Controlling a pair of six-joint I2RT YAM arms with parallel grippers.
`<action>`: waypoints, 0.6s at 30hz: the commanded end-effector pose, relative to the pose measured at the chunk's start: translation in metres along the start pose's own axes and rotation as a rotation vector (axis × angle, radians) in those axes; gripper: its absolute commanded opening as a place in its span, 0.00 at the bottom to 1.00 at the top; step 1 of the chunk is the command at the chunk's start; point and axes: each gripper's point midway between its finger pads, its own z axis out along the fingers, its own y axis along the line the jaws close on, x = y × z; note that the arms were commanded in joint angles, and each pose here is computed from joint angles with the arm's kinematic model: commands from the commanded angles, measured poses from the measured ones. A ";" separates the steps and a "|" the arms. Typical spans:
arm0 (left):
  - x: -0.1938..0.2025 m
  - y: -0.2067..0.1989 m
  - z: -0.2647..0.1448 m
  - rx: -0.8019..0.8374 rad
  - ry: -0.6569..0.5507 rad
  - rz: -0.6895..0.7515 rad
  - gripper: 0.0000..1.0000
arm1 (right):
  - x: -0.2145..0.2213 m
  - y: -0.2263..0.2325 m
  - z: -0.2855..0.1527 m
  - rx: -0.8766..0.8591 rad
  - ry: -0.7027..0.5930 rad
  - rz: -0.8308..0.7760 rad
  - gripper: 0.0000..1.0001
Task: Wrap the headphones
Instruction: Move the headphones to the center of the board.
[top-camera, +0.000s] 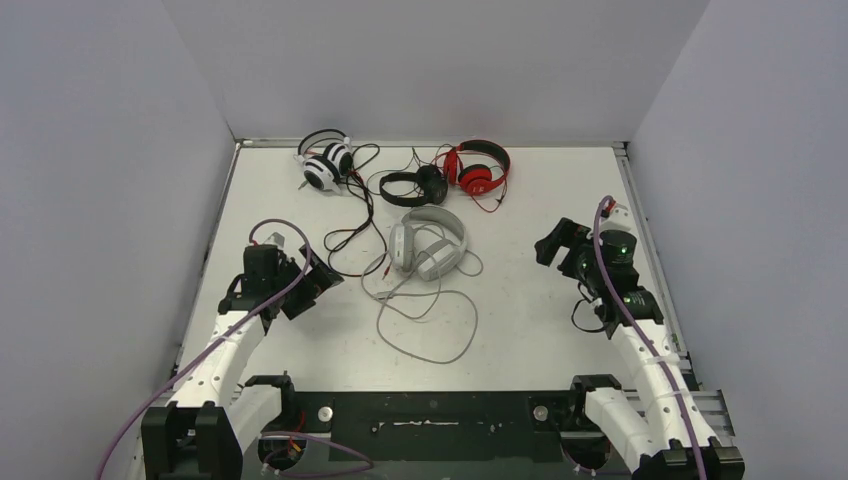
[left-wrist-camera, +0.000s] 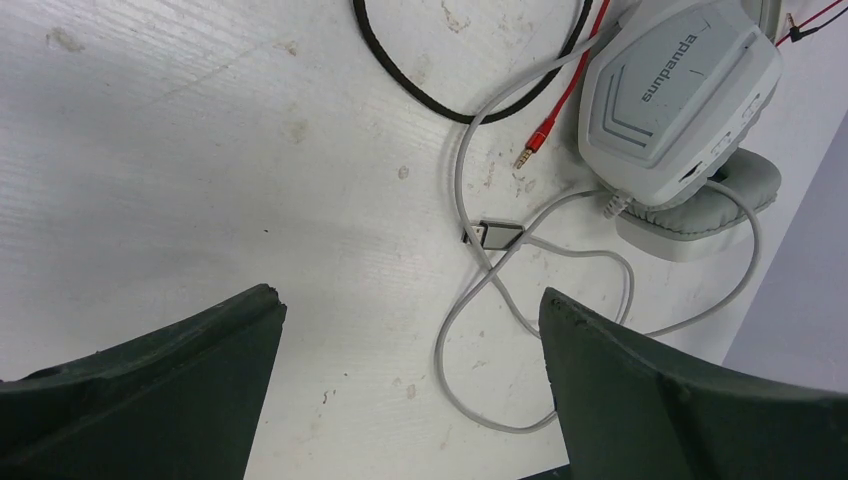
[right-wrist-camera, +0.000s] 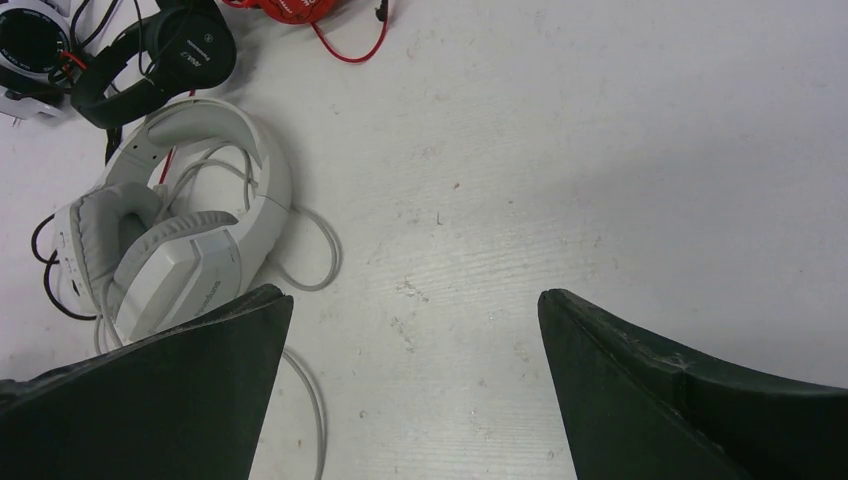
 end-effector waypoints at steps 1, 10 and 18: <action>-0.023 -0.023 -0.007 0.056 -0.055 0.052 0.97 | -0.008 0.004 0.005 -0.011 -0.021 0.015 1.00; -0.046 -0.035 -0.019 0.066 -0.134 0.108 0.97 | -0.004 0.021 0.022 -0.022 0.016 0.018 1.00; -0.070 -0.030 -0.037 -0.046 -0.204 0.139 0.97 | 0.019 0.089 0.047 0.014 0.041 -0.074 1.00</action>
